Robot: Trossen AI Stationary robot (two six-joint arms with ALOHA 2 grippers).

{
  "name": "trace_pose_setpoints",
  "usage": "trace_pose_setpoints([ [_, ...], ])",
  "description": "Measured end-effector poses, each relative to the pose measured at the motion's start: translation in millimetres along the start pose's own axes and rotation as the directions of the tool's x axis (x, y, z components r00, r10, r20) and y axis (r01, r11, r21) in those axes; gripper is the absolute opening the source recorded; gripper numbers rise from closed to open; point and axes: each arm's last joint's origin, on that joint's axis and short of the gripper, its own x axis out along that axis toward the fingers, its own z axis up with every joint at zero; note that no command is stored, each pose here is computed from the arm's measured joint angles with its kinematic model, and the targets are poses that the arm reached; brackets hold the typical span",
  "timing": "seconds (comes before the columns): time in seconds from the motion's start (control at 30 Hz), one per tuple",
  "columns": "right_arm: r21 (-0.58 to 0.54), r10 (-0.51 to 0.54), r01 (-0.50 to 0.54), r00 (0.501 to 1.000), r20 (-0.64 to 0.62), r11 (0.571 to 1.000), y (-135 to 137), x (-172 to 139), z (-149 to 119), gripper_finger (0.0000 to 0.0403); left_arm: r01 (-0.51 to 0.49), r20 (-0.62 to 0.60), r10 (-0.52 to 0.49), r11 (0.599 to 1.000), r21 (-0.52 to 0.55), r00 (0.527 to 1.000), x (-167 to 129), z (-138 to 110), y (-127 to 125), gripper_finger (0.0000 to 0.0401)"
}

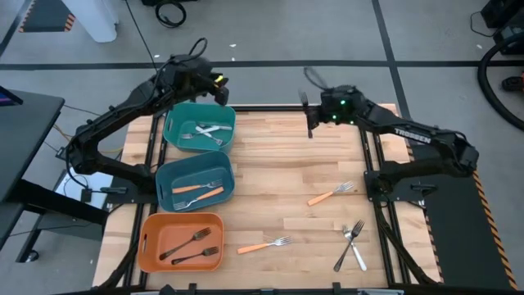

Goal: Sort silverware by color (type)
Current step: Put the black fork into the orange bin

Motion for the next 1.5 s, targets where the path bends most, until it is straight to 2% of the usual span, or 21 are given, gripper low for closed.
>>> trace_pose_setpoints([
  [0.07,-0.06,0.112,-0.107,0.99,0.088,0.992,8.2,-7.2,11.9,0.001,0.021,0.041,-0.019,0.999,-0.048,0.999,-0.9,3.6,-4.6,0.0132],
  [0.17,-0.102,0.223,-0.207,0.957,0.187,0.973,16.3,-12.7,23.6,0.001,0.061,0.096,-0.052,0.994,-0.091,0.994,-2.9,8.1,-12.7,0.0132],
  [0.33,-0.194,0.358,-0.315,0.898,0.254,0.929,25.4,-14.5,32.6,0.001,0.124,0.163,-0.104,0.985,-0.119,0.981,-6.9,13.1,-25.7,0.0132],
  [0.43,-0.248,0.454,-0.393,0.847,0.278,0.885,32.2,-14.7,36.9,0.001,0.161,0.183,-0.13,0.973,-0.166,0.974,-9.2,14.1,-32.6,0.0132],
  [0.6,-0.35,0.589,-0.481,0.726,0.354,0.803,47.2,-15.4,44.7,0.001,0.287,0.203,-0.236,0.915,-0.282,0.95,-6.1,14.9,-44.9,0.0132],
  [0.67,-0.369,0.61,-0.491,0.7,0.372,0.789,50.6,-12.6,45.7,0.001,0.339,0.229,-0.275,0.886,-0.315,0.934,0.0,16.1,-52.3,0.0132],
  [0.87,-0.339,0.624,-0.528,0.707,0.333,0.779,53.9,0.1,41.1,0.001,0.423,0.269,-0.338,0.816,-0.395,0.902,20.2,13.2,-73.6,0.0132],
  [1.03,-0.329,0.627,-0.539,0.721,0.297,0.776,55.7,8.7,36.0,0.001,0.417,0.231,-0.348,0.803,-0.427,0.908,41.7,3.0,-84.3,0.0132],
  [1.2,-0.32,0.619,-0.537,0.736,0.275,0.781,56.1,17.6,32.0,0.001,0.442,0.182,-0.403,0.795,-0.415,0.897,58.4,-8.6,-97.5,0.0132],
  [1.5,-0.293,0.601,-0.532,0.76,0.248,0.794,55.2,30.2,26.6,0.001,0.458,0.155,-0.434,0.792,-0.404,0.887,63.9,-16.3,-109.3,0.0132],
])
